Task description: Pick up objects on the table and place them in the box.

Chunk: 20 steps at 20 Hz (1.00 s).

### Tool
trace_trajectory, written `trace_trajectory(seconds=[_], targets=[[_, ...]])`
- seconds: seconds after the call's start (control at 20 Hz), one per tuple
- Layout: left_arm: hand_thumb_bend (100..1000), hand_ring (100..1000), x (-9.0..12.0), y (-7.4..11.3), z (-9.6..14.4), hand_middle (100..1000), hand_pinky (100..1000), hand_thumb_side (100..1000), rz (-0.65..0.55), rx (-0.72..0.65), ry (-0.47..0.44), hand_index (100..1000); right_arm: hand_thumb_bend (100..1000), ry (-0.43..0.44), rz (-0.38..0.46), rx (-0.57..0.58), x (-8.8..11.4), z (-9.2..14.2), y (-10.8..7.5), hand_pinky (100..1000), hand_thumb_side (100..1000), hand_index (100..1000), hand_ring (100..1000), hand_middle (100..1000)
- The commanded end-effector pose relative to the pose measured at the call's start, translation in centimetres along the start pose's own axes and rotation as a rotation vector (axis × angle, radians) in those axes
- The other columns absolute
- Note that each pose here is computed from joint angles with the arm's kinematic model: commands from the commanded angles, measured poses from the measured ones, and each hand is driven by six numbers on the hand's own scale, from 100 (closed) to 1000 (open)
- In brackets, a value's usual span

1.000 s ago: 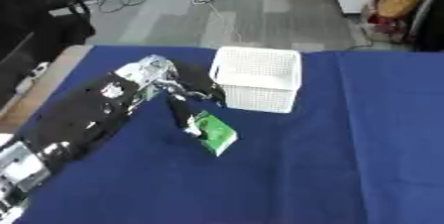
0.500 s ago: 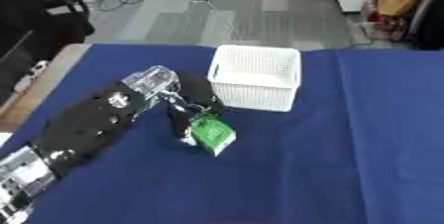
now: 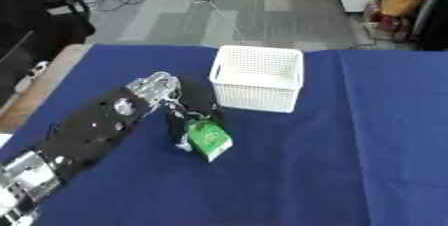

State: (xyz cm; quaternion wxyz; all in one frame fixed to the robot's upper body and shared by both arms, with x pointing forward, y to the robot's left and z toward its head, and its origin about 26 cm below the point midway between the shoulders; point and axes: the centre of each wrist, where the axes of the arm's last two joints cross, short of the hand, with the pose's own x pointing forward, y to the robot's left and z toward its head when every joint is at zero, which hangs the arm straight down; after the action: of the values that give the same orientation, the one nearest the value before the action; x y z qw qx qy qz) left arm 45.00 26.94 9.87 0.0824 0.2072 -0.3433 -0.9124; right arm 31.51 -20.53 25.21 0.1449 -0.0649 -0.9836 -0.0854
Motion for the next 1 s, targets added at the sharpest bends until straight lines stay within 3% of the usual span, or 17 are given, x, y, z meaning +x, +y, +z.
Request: trace_trajectory(seconds=[0.05, 0.15, 0.25, 0.35, 0.45, 0.6, 0.8, 1.0], targets=[[249, 650, -0.6, -1.3, 0.9, 730, 570, 696, -0.03, -0.084, -0.039, 819, 100, -0.031, -0.015, -0.005, 0.5, -0.7, 0.2, 246, 1000, 529, 289, 321], [224, 569, -0.6, -1.7, 0.9, 652, 489, 692, -0.036, -0.03, -0.032, 742, 100, -0.031, -0.014, -0.005, 0.5, -0.7, 0.2, 246, 1000, 529, 289, 321], [100, 446, -0.8, -2.0, 1.2, 516, 328, 811, -0.042, 0.044, -0.021, 587, 100, -0.032, -0.014, -0.005, 0.5, -0.7, 0.2, 246, 1000, 529, 289, 321], [100, 360, -1.2, -2.4, 1.9, 441, 233, 833, -0.044, 0.131, 0.001, 508, 100, -0.032, -0.012, -0.005, 0.5, -0.7, 0.2, 245, 1000, 529, 289, 321], [100, 226, -1.7, -2.6, 2.7, 316, 100, 943, -0.048, 0.211, 0.026, 428, 100, -0.031, -0.009, -0.004, 0.5, -0.7, 0.1, 245, 1000, 529, 289, 321], [130, 100, -2.4, -2.1, 4.0, 195, 100, 924, -0.068, 0.309, 0.052, 371, 100, -0.03, -0.006, -0.002, 0.5, -0.7, 0.0, 244, 1000, 529, 289, 320], [130, 100, -3.3, 0.0, 6.0, 107, 100, 923, -0.105, 0.407, 0.077, 336, 100, -0.028, -0.003, 0.001, 0.5, -0.7, -0.1, 245, 1000, 529, 289, 321], [132, 100, -4.0, 2.0, 7.8, 100, 100, 920, -0.117, 0.442, 0.09, 328, 100, -0.027, 0.002, 0.005, 0.5, -0.6, -0.2, 244, 1000, 529, 289, 320]])
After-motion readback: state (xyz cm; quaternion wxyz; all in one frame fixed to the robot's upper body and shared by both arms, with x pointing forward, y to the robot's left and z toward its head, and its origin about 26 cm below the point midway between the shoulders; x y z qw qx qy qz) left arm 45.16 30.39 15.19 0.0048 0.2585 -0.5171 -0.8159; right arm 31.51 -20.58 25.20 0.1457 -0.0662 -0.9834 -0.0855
